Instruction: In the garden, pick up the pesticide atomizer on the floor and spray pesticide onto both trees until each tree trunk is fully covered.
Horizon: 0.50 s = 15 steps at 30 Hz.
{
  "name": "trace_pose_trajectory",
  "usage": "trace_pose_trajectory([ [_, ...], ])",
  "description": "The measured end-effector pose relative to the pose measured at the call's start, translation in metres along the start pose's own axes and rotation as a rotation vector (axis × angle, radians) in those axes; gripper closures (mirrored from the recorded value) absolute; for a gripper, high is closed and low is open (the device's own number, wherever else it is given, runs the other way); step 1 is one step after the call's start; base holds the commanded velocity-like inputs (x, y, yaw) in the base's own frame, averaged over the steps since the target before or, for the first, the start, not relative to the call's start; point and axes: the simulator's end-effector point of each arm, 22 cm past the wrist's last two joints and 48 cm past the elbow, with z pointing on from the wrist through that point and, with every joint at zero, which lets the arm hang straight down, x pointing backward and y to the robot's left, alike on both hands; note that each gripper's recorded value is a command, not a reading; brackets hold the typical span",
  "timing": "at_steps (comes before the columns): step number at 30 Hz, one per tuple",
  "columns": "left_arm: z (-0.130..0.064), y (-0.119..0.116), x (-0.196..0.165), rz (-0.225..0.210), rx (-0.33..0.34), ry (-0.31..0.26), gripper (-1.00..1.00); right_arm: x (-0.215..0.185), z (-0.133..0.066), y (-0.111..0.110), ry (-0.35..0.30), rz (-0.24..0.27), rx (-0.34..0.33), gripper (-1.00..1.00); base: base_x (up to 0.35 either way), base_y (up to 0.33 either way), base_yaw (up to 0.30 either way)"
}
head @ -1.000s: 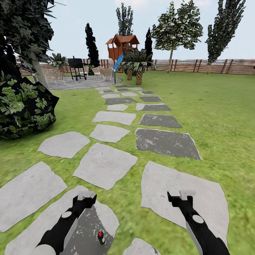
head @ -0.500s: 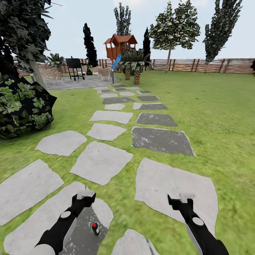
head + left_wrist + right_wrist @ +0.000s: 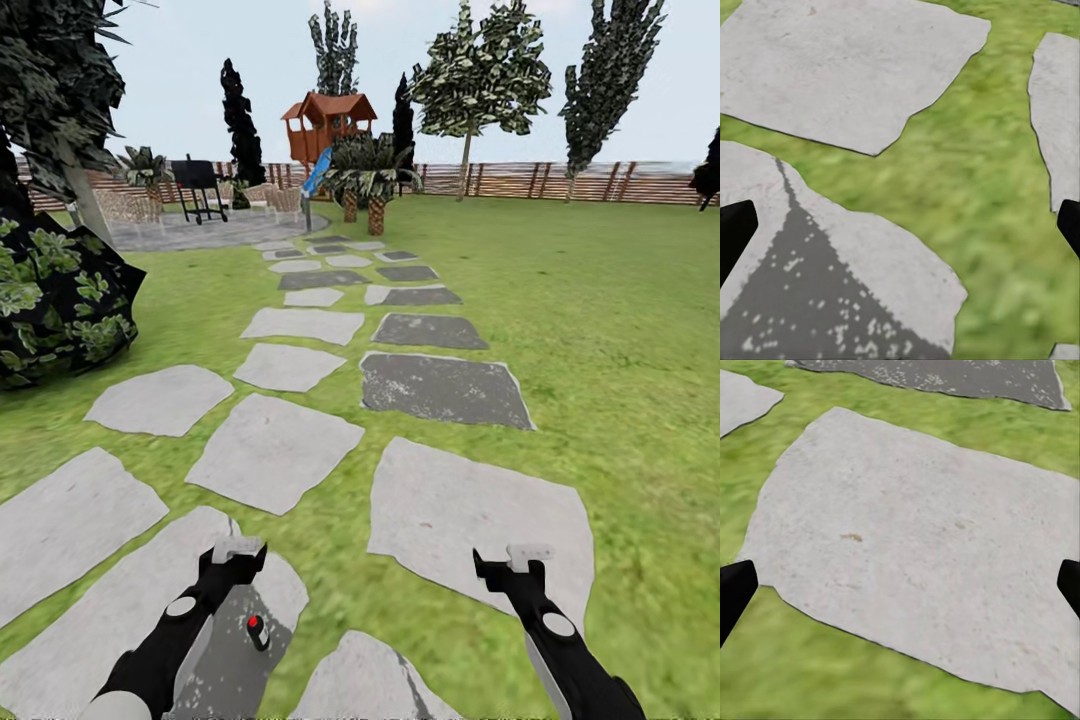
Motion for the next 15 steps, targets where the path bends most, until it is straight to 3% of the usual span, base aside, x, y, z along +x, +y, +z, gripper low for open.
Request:
trace_pose_trajectory([
  [11,0.014,-0.003,0.026,0.001,0.001,0.008,-1.0,0.029,0.01,0.001,0.009,0.003,0.003,-1.0,0.0,0.0,0.0],
  [15,0.019,-0.005,0.032,0.003,0.004,-0.016,-1.0,0.013,0.015,0.001,-0.039,0.002,0.004,-1.0,0.0,0.0,0.0],
])
